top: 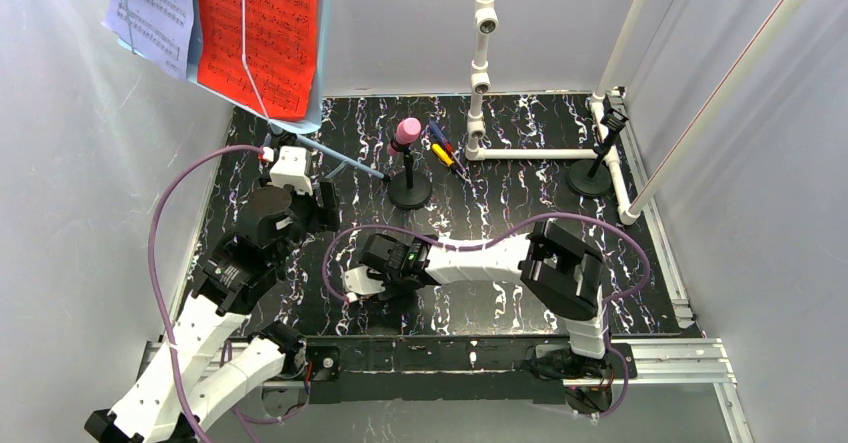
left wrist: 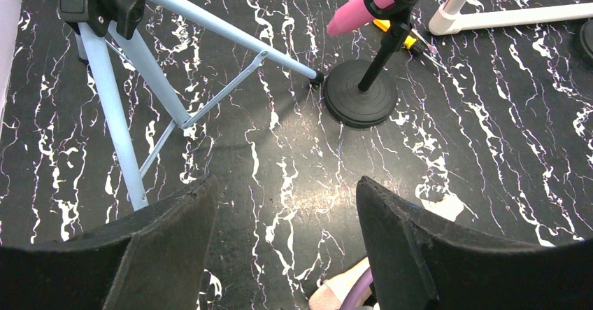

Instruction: Pack up the instrument practice props

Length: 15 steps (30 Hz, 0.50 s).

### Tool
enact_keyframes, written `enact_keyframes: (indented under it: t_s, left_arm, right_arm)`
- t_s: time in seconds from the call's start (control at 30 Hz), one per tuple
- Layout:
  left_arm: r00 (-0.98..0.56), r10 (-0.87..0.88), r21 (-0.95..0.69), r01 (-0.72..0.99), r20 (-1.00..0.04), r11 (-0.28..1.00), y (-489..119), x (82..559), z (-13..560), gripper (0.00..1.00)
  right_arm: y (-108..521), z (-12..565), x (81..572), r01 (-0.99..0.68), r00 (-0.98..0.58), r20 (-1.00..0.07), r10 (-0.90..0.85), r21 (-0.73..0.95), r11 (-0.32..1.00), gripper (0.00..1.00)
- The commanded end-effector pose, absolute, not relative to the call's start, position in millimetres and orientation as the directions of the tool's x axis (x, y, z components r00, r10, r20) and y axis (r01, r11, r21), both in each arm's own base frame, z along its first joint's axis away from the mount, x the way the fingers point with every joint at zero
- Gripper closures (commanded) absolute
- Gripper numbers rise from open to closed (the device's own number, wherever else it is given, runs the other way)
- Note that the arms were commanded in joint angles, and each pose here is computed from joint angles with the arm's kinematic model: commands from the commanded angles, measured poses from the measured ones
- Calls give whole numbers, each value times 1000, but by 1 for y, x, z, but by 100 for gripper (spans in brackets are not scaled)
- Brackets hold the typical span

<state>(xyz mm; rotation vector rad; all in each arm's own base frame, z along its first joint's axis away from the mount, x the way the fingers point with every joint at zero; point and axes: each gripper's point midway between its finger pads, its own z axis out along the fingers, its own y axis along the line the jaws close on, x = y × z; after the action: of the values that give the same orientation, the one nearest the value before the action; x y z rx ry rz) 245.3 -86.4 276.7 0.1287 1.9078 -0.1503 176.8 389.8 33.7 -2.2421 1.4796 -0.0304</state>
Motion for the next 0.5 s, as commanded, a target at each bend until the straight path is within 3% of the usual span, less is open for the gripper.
enact_keyframes:
  t_s: [0.0, 0.13, 0.47]
  left_arm:
    - [-318, 2, -54, 166, -948, 985, -86, 245, 281, 30]
    - [-317, 2, -57, 174, -948, 983, -87, 244, 281, 30]
    - [-315, -1, -62, 184, -949, 981, -89, 243, 282, 30]
  right_arm:
    - [351, 34, 201, -815, 416, -27, -909, -453, -360, 73]
    - [319, 45, 229, -802, 337, 15, -942, -519, -295, 80]
    - [216, 83, 315, -731, 44, 26, -999, -680, -49, 81]
